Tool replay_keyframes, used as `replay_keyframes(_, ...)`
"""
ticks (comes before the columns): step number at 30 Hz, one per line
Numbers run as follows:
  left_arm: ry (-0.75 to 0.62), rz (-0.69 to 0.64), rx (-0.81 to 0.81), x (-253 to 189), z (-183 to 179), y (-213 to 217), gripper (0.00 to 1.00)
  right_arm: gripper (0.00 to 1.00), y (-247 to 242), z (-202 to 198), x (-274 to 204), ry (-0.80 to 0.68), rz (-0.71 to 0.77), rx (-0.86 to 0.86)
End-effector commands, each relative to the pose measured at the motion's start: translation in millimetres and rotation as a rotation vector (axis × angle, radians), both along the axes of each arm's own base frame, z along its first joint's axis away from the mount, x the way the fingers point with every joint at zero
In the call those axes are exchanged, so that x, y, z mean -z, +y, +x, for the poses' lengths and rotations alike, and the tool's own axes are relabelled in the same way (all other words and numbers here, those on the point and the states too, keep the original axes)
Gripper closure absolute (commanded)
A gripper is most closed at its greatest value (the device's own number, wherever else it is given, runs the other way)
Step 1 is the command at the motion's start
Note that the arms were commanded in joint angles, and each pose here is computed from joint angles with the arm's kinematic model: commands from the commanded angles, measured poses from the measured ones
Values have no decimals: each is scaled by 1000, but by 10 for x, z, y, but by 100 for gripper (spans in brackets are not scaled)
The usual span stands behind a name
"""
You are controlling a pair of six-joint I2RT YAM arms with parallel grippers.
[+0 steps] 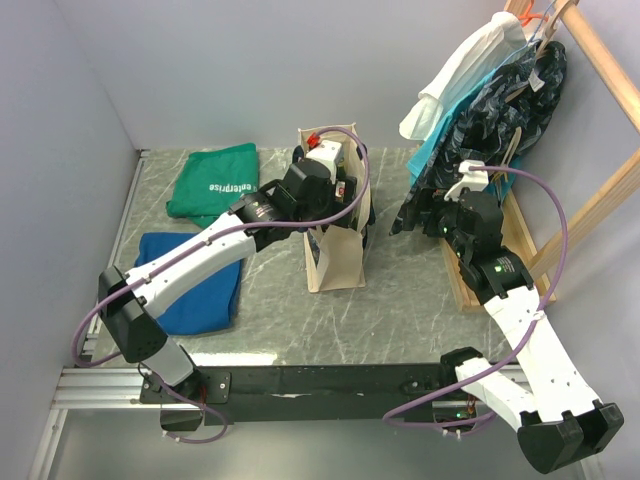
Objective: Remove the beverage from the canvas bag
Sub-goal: Take out the drink from the canvas bag.
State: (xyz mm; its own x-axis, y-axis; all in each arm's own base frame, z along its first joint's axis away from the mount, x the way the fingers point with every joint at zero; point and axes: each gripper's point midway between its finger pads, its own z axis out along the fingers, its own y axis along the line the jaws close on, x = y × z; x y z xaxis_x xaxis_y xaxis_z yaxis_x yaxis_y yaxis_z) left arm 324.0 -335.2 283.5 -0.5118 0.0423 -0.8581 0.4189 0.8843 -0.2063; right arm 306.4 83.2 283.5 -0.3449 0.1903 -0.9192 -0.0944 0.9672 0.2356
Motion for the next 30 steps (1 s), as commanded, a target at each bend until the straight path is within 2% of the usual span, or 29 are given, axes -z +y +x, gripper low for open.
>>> replay_keyframes(1,-37,-66,42,-255,-71,-62,4,0,-2,1,-236,-68,3,3)
replay_keyframes(7,-14,-45,24,-140,-35,-75,0,0,-9,3,-229,-67,2,6)
replay_keyframes(12,-5,-22,10,-44,6,-99,3,0,9,2,-225,-68,3,0)
replay_keyframes(27,-19,34,-29,119,46,-121,17,0,4,14,-201,-63,0,4)
replay_keyframes(30,-25,25,-28,89,32,-116,26,0,-5,16,-201,-63,-3,8)
